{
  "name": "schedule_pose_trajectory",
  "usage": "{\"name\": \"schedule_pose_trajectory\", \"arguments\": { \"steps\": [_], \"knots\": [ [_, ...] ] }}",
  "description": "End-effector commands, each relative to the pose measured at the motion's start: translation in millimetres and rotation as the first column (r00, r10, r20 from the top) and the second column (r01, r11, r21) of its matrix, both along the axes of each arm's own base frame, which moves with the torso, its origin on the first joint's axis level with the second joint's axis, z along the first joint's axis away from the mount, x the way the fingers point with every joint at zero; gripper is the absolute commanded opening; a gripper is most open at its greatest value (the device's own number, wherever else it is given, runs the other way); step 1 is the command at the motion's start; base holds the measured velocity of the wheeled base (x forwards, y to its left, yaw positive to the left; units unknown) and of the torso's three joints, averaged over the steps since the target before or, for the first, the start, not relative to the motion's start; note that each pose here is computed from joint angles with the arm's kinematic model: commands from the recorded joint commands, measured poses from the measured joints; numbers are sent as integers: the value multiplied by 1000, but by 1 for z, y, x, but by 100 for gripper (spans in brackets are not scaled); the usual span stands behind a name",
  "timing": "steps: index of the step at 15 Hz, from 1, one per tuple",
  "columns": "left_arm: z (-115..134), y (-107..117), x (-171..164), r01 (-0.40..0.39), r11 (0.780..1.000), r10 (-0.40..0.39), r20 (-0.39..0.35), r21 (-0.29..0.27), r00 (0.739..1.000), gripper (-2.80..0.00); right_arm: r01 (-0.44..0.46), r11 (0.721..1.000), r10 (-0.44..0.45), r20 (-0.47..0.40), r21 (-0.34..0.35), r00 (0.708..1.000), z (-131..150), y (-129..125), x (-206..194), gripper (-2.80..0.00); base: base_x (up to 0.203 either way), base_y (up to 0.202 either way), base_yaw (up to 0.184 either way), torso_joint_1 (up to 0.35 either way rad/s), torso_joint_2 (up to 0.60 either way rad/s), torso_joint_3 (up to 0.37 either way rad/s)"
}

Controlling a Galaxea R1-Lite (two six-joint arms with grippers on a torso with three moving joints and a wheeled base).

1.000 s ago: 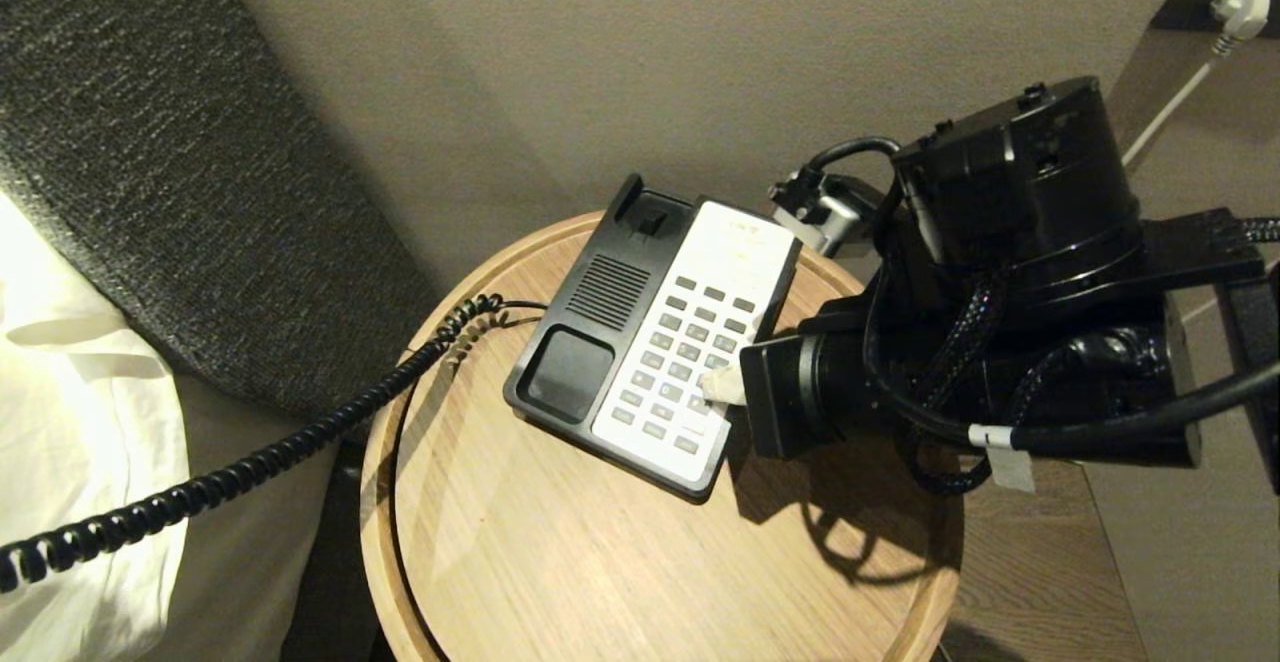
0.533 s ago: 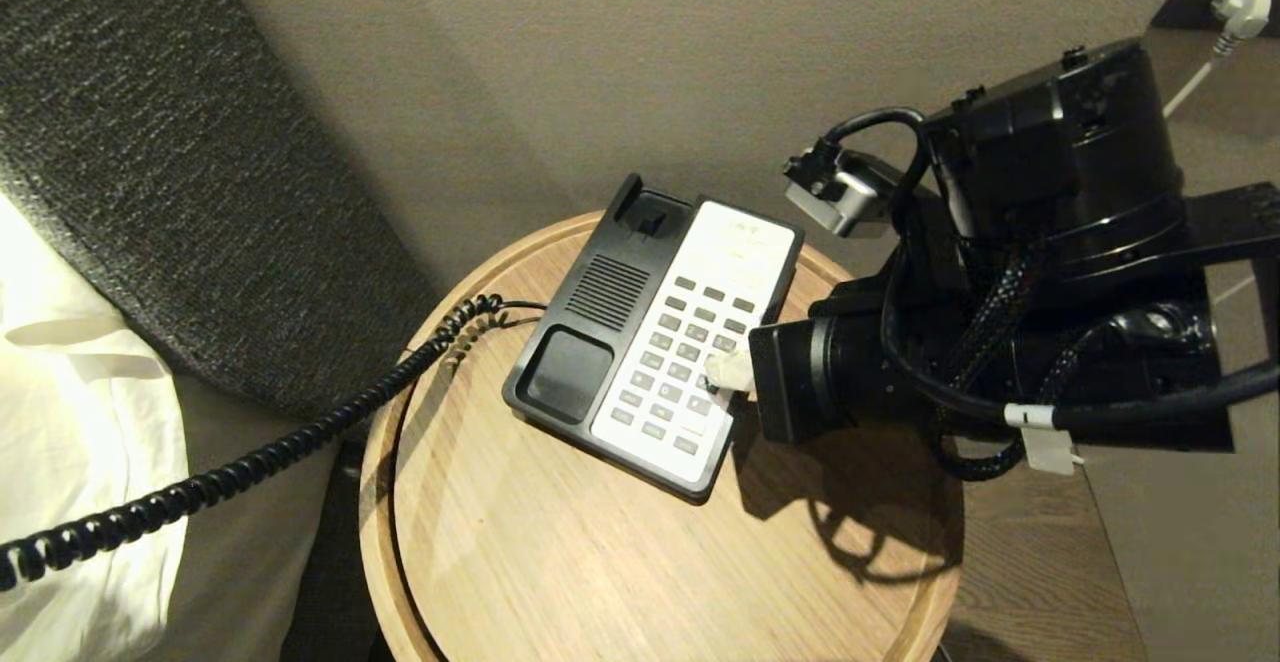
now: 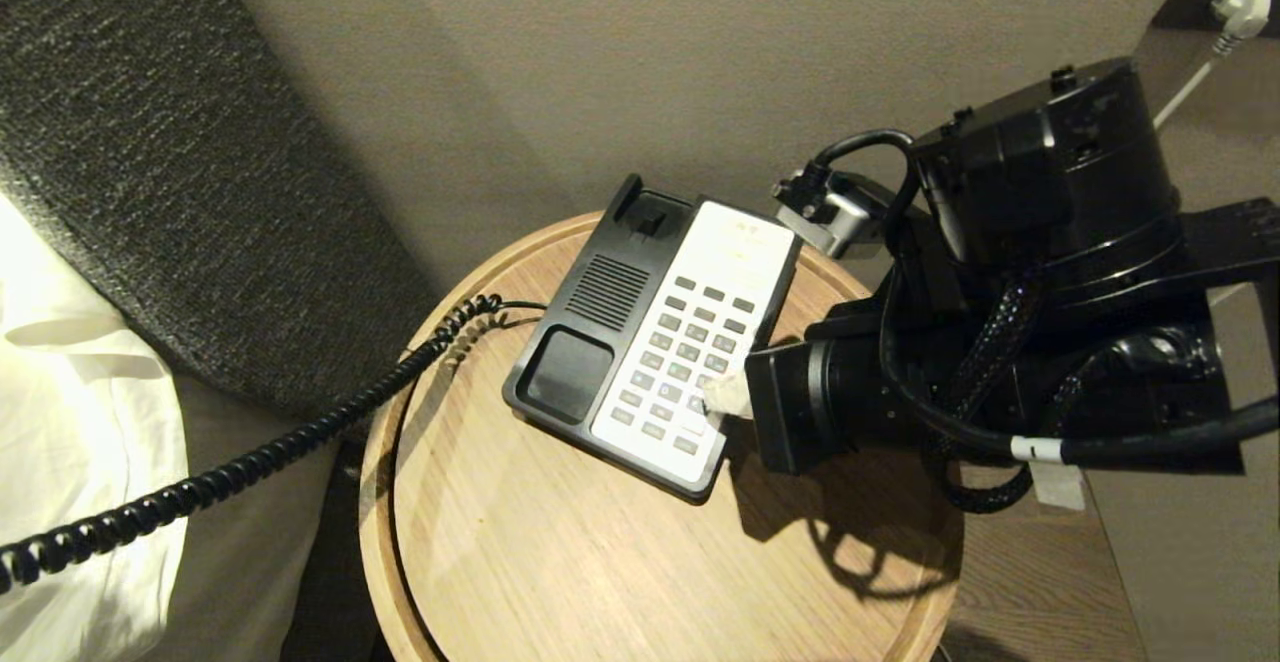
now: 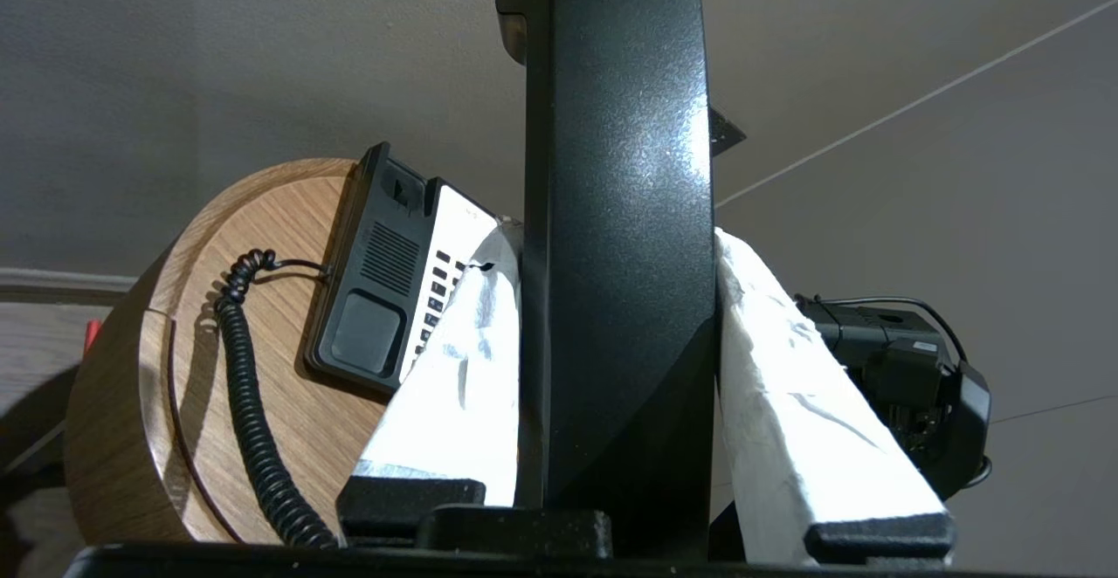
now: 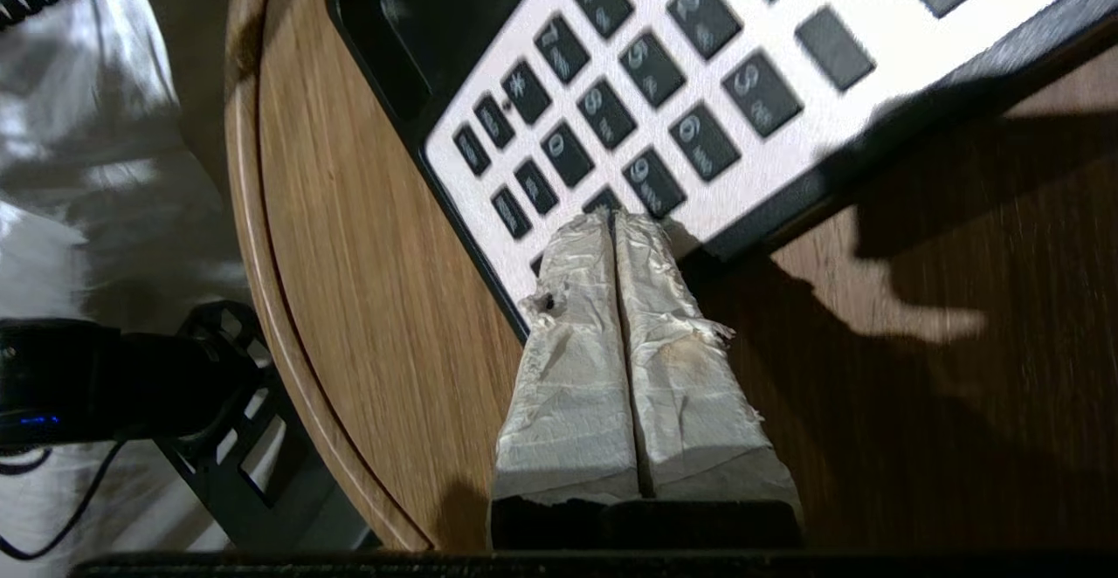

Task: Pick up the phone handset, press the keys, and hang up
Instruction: Dial the number

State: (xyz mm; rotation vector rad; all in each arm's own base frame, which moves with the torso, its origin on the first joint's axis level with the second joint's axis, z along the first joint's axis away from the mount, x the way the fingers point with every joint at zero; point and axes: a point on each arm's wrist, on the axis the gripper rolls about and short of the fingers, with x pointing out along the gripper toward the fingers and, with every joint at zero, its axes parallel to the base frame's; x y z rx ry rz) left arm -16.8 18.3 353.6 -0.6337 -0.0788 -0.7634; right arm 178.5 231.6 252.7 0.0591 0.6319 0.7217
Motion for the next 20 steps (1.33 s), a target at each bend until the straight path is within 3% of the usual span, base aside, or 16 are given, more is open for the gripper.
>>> {"name": "schedule_pose_trajectory", "arguments": {
  "steps": [1,20],
  "knots": [
    [0,-1,1,2,1000,-2,-5,1,1000,-280,1,1000,-1,-11,-11,1000,-2,0,0,-280,0,0,0,0,0,0],
    [0,0,0,2,1000,-2,-1,-3,1000,-280,7,1000,-7,-16,-28,1000,-9,5,5,-280,0,0,0,0,0,0]
  ]
}}
